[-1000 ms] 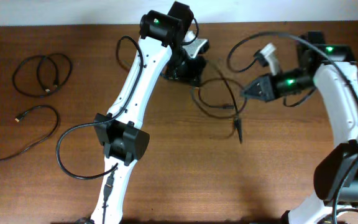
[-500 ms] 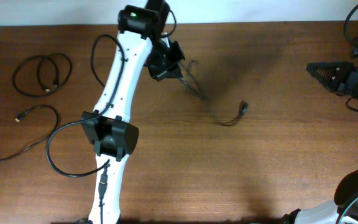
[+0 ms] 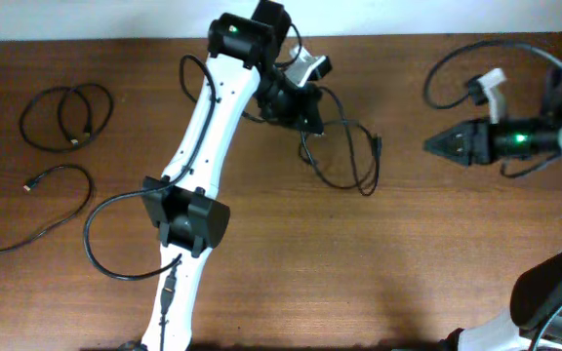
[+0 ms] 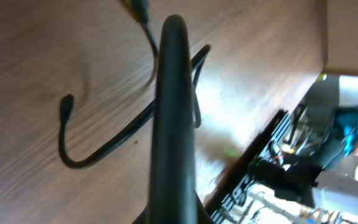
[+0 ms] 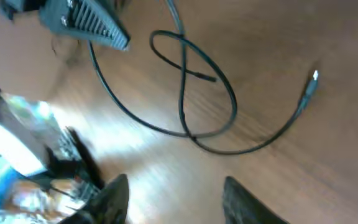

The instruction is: Untangle cables

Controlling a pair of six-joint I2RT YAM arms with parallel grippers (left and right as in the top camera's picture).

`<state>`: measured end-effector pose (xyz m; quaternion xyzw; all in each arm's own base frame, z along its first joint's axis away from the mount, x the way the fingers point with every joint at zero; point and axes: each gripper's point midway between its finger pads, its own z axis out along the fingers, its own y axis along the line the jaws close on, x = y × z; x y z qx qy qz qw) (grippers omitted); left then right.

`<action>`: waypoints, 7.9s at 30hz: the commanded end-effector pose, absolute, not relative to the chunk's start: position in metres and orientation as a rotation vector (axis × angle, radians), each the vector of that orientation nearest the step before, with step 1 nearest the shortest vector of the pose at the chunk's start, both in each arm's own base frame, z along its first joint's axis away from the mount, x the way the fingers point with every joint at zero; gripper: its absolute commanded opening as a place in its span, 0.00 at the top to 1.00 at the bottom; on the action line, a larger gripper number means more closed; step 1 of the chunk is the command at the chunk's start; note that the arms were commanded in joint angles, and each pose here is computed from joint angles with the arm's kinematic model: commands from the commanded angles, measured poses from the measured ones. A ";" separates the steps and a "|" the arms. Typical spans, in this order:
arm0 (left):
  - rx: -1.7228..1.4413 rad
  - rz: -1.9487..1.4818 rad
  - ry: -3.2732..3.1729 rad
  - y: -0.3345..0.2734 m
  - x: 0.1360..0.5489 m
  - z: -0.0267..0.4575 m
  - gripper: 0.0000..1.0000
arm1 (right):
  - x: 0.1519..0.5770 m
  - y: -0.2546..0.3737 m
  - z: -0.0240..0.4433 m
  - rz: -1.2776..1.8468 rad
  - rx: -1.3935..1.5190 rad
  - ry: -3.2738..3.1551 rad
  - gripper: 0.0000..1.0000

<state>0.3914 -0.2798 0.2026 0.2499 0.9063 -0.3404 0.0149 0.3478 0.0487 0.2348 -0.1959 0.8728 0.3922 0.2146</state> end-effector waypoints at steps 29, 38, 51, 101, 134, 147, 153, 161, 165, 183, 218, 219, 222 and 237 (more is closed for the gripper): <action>0.304 -0.652 3.064 -0.269 0.398 0.177 1.00 | 0.383 0.109 0.293 1.432 -0.695 1.890 0.96; 0.185 -0.675 3.019 -0.255 0.421 0.179 1.00 | 0.353 0.089 0.372 1.384 -0.708 1.634 0.96; 0.261 -0.698 2.916 -0.241 0.427 0.212 1.00 | 0.371 0.069 0.309 1.133 -0.584 2.089 0.17; -0.634 0.031 2.583 0.119 0.476 0.268 0.01 | 0.378 0.059 0.291 1.019 -0.580 2.178 0.16; 0.353 0.163 2.961 -0.060 0.411 0.219 0.01 | 0.383 0.019 0.249 0.749 -0.304 2.508 0.01; 0.303 0.012 2.714 -0.055 0.316 0.326 0.01 | 0.383 0.019 0.250 0.747 -0.305 2.507 0.01; 0.304 0.012 2.716 -0.055 0.317 0.325 0.01 | 0.383 0.019 0.250 0.747 -0.305 2.507 0.01; 0.304 0.013 2.716 -0.055 0.317 0.325 0.01 | 0.383 0.019 0.250 0.747 -0.305 2.507 0.01; 0.302 0.020 2.710 -0.054 0.316 0.327 0.01 | 0.383 0.019 0.250 0.747 -0.305 2.507 0.01; 0.239 -0.126 1.830 -0.063 0.280 0.291 0.01 | 0.383 0.019 0.250 0.747 -0.305 2.507 0.01; 0.041 0.043 1.651 0.001 0.246 0.156 0.01 | 0.383 0.019 0.249 0.747 -0.305 2.507 0.01; 0.041 0.043 1.651 0.001 0.246 0.156 0.01 | 0.383 0.019 0.249 0.746 -0.305 2.507 0.01; 0.041 0.043 1.651 0.001 0.246 0.156 0.01 | 0.383 0.019 0.249 0.747 -0.305 2.507 0.01; 0.041 0.043 1.651 0.001 0.246 0.156 0.01 | 0.392 0.012 0.257 0.659 -0.328 2.463 0.01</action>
